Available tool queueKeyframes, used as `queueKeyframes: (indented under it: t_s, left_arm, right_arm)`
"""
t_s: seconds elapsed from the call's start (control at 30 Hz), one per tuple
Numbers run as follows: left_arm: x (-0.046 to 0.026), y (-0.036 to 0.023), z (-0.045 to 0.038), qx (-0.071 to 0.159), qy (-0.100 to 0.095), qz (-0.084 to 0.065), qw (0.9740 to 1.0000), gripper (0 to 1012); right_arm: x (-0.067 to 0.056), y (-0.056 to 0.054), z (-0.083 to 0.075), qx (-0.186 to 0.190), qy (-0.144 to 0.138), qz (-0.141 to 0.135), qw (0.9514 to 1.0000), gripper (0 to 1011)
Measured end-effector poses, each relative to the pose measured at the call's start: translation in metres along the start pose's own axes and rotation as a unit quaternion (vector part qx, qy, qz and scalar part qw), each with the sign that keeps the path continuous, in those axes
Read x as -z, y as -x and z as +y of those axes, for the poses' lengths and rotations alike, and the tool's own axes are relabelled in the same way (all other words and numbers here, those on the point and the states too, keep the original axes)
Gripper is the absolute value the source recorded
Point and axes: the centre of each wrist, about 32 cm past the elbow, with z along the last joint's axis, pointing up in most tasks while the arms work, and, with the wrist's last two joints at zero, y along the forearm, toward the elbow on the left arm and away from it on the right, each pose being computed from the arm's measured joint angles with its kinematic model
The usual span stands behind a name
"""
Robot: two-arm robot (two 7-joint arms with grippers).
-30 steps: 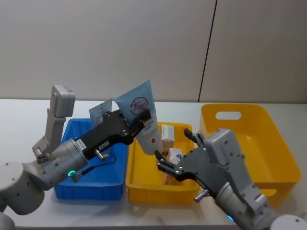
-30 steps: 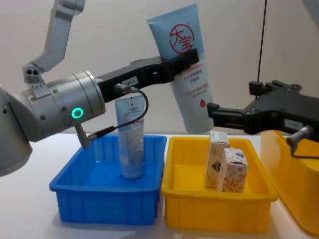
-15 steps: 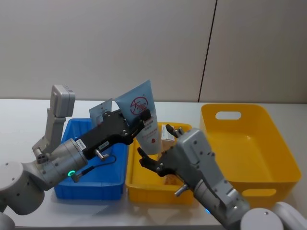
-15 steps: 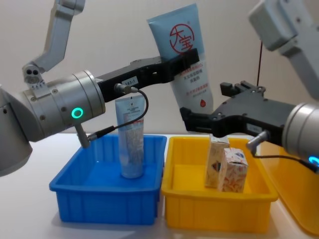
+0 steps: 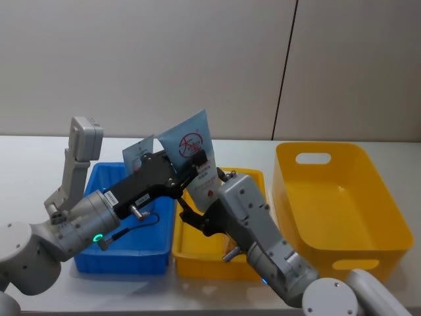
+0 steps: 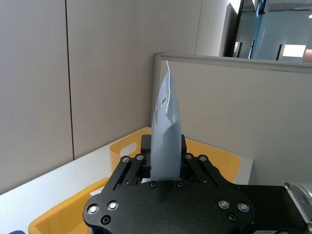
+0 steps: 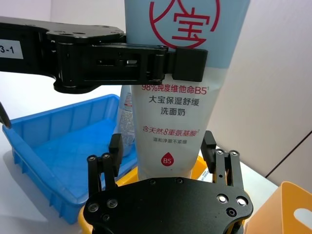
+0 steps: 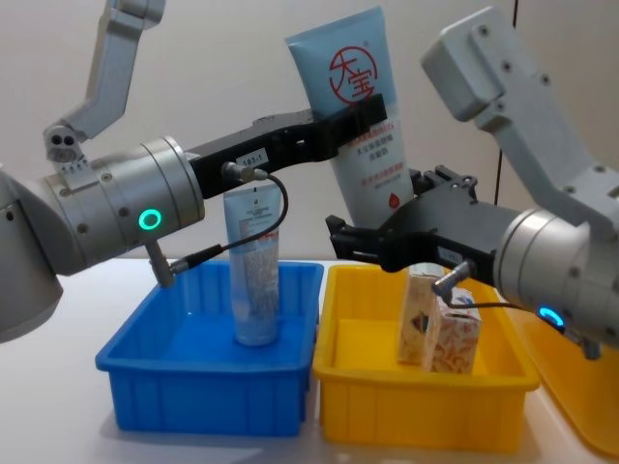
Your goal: Bimanual collaborative sorting of washing and personal care products
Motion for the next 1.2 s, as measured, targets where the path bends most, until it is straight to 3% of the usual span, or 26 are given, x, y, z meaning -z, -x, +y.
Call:
queueKeyframes:
  t_s: [0.2,0.23,0.4,0.87,0.97,1.2]
  left_arm:
    - [0.0000,0.0000,0.0000,0.000,0.000,0.000,1.0000,253]
    - [0.0000,0.0000,0.0000,0.000,0.000,0.000,1.0000,252]
    - [0.0000,0.0000,0.0000,0.000,0.000,0.000,1.0000,253]
    - [0.0000,0.0000,0.0000,0.000,0.000,0.000,1.0000,253]
    - [-0.0001,0.0001,-0.0002,0.000,0.000,0.000,1.0000,289]
    - [-0.0001,0.0001,-0.0002,0.000,0.000,0.000,1.0000,504]
  right_arm:
    - [0.000,0.002,0.005,0.002,0.000,-0.004,1.0000,859]
    - [0.001,0.003,0.006,0.003,0.001,-0.005,1.0000,779]
    - [0.001,0.004,0.009,0.004,0.002,-0.007,1.0000,648]
    - [0.001,0.005,0.012,0.006,0.001,-0.010,0.9999,529]
    - [0.001,0.005,0.012,0.006,0.002,-0.009,0.9999,516]
    - [0.002,0.004,0.009,0.012,0.006,-0.002,0.9999,452]
